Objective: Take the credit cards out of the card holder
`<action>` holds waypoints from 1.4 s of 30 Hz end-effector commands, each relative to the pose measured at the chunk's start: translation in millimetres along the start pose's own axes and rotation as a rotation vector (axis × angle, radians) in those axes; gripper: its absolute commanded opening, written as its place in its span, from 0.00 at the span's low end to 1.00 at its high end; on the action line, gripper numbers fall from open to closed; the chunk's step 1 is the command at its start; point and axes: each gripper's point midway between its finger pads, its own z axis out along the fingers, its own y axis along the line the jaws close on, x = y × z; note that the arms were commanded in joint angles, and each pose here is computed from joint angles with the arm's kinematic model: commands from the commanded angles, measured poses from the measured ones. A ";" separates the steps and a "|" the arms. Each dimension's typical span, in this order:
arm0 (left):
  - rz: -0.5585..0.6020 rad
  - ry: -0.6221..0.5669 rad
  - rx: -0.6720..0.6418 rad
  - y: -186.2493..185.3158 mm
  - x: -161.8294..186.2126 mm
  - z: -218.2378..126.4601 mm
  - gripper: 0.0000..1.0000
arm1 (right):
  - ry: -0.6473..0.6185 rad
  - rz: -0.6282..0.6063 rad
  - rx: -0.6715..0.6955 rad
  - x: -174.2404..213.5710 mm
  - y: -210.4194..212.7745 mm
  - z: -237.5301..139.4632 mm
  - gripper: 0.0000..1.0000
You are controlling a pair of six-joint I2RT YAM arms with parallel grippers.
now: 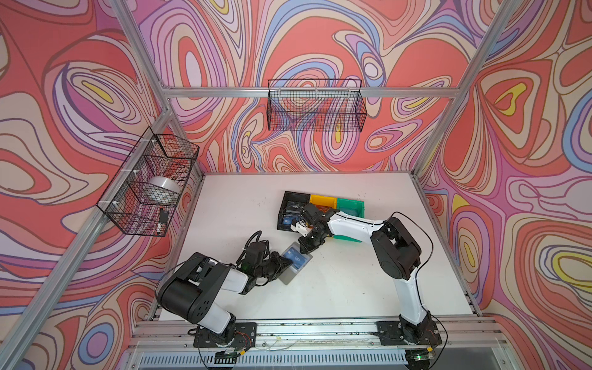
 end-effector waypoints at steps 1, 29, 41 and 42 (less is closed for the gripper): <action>-0.045 -0.020 -0.106 29.0 0.6 -1.0 0.07 | 0.149 0.046 0.013 40.6 -9.6 32.7 0.09; -0.024 -0.025 -0.110 16.6 -7.2 3.8 0.09 | 0.152 0.047 0.012 43.6 -9.4 33.2 0.09; -0.021 -0.026 -0.106 13.3 -9.2 5.5 0.12 | 0.157 0.047 0.011 43.1 -9.5 34.6 0.09; -0.021 -0.025 -0.107 13.9 -9.4 6.3 0.12 | 0.155 0.047 0.011 42.3 -9.9 34.2 0.09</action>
